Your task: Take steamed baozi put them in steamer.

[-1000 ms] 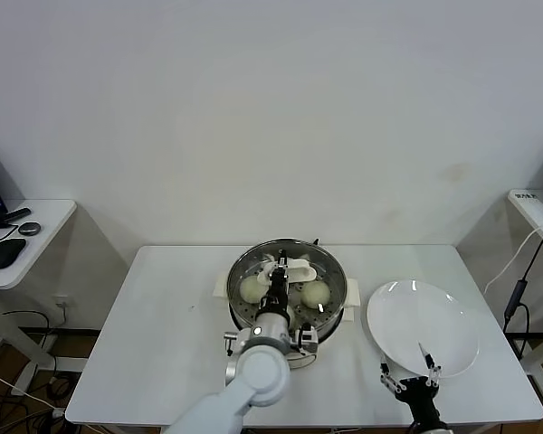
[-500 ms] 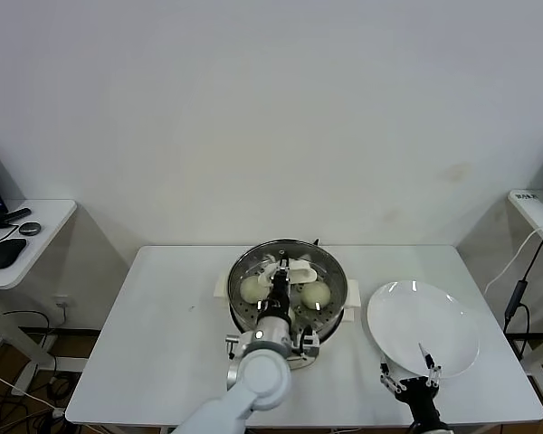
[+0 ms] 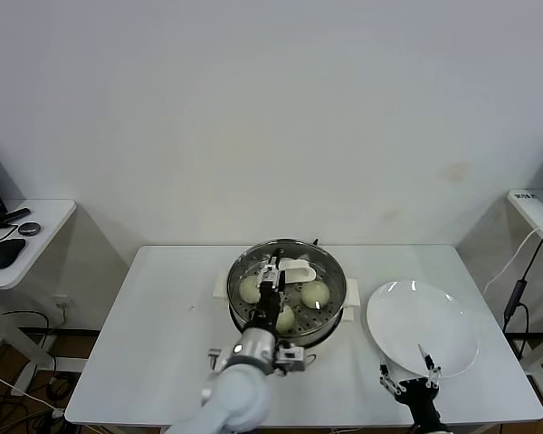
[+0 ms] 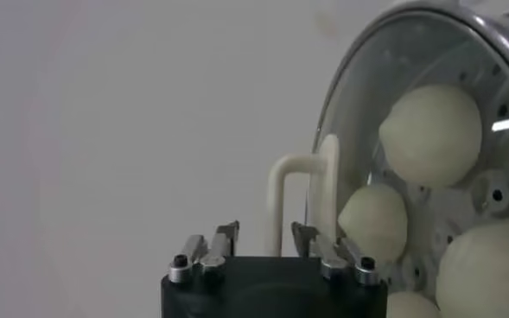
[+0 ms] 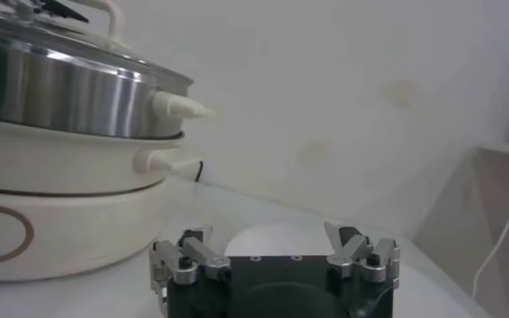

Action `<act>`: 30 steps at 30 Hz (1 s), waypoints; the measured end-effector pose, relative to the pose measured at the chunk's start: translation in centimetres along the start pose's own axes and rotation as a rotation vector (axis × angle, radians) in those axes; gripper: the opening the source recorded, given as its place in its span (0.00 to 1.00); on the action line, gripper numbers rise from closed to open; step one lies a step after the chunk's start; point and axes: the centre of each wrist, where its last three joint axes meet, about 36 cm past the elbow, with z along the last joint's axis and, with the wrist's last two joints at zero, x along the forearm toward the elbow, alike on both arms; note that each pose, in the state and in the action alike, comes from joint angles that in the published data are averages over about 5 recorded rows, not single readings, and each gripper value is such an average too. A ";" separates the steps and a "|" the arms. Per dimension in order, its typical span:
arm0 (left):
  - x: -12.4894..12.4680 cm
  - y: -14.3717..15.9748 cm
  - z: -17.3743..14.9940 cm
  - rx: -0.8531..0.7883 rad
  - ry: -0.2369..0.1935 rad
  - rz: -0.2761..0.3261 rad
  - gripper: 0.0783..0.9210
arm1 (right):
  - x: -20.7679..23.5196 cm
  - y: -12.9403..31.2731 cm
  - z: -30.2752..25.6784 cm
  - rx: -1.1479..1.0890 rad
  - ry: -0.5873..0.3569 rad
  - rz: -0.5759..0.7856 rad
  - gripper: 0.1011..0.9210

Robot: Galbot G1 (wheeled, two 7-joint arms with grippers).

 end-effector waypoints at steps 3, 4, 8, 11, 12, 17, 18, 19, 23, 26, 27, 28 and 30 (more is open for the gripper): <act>1.7 1.2 1.3 0.117 -0.028 0.005 0.78 | 0.1 -0.1 0.0 0.001 0.002 0.000 0.88; 2.3 1.5 1.9 0.165 -0.040 0.009 0.81 | 0.2 -0.1 0.0 0.001 0.002 0.000 0.88; 5.1 2.6 4.6 0.396 -0.093 0.010 0.88 | 0.3 -0.3 -0.2 0.001 0.000 -0.004 0.88; 7.4 2.8 7.2 0.576 -0.109 -0.013 0.88 | 0.3 -0.5 -0.4 -0.002 -0.002 -0.011 0.88; 8.2 2.7 8.1 0.635 -0.105 -0.022 0.88 | 0.4 -0.5 -0.5 -0.004 -0.003 -0.015 0.88; 12.7 1.6 11.6 0.915 -0.048 -0.056 0.88 | 0.7 -0.7 -1.0 -0.035 0.005 -0.037 0.88; 13.5 1.3 12.0 0.967 -0.031 -0.059 0.88 | 0.8 -0.8 -1.1 -0.043 0.008 -0.041 0.88; 14.4 0.9 12.3 1.017 -0.013 -0.062 0.88 | 0.9 -0.9 -1.2 -0.051 0.013 -0.046 0.88; 17.2 -1.1 13.1 1.172 0.057 -0.065 0.88 | 1.5 -1.5 -1.7 -0.075 0.033 -0.062 0.88; 18.8 -2.9 13.5 1.244 0.101 -0.078 0.88 | 2.0 -1.9 -1.9 -0.087 0.047 -0.073 0.88; 19.3 -3.5 13.7 1.262 0.114 -0.086 0.88 | 2.2 -2.0 -2.0 -0.090 0.051 -0.075 0.88; 19.7 -4.0 13.8 1.279 0.129 -0.093 0.88 | 2.4 -2.1 -2.1 -0.092 0.054 -0.078 0.88; 20.6 -5.1 14.1 1.306 0.157 -0.108 0.88 | 2.6 -2.3 -2.3 -0.095 0.060 -0.083 0.88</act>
